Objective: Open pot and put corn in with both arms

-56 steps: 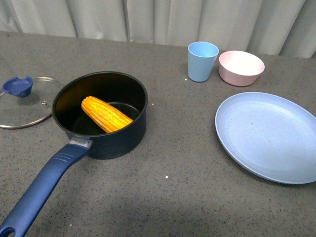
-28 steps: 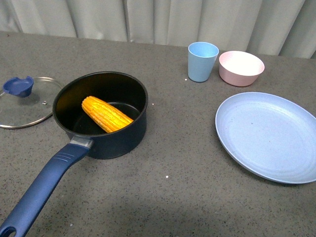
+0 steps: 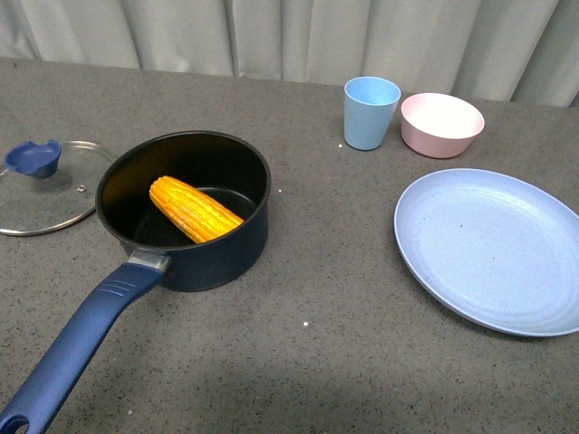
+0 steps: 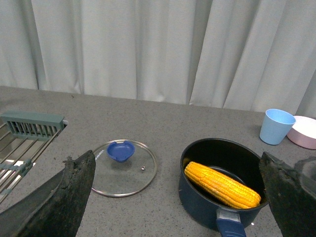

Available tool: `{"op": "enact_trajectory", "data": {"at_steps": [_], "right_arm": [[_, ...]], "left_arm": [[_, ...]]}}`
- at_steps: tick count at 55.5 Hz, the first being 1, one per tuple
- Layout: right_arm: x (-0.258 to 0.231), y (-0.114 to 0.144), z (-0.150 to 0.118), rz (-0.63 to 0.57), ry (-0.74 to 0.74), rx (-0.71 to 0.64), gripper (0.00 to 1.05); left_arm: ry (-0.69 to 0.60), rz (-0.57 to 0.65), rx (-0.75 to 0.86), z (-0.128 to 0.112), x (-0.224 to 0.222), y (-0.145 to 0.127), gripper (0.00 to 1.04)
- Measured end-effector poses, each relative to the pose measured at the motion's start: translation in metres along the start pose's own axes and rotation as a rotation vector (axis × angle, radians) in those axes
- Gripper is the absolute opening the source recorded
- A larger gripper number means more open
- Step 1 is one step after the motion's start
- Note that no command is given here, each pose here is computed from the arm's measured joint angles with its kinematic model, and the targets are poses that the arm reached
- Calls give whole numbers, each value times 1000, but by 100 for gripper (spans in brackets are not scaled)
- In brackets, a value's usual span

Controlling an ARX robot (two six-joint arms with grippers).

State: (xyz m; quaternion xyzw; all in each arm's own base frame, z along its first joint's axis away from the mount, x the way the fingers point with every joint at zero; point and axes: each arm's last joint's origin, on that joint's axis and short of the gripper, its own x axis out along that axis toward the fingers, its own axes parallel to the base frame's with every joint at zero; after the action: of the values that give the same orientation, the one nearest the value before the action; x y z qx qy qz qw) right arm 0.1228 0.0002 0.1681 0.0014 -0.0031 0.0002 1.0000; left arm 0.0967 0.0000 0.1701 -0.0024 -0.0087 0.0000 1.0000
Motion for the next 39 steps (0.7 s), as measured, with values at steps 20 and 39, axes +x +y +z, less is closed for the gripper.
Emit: {"op": "enact_trajectory", "data": {"at_steps": [20,39], "right_arm": [[-9,0,1,0,-3,0,1],[-14,0,0,1,-3,0,1]], "left_arm": [[0,0,0,0,0,0,98],[0,0,0,0,0,0,98]]}}
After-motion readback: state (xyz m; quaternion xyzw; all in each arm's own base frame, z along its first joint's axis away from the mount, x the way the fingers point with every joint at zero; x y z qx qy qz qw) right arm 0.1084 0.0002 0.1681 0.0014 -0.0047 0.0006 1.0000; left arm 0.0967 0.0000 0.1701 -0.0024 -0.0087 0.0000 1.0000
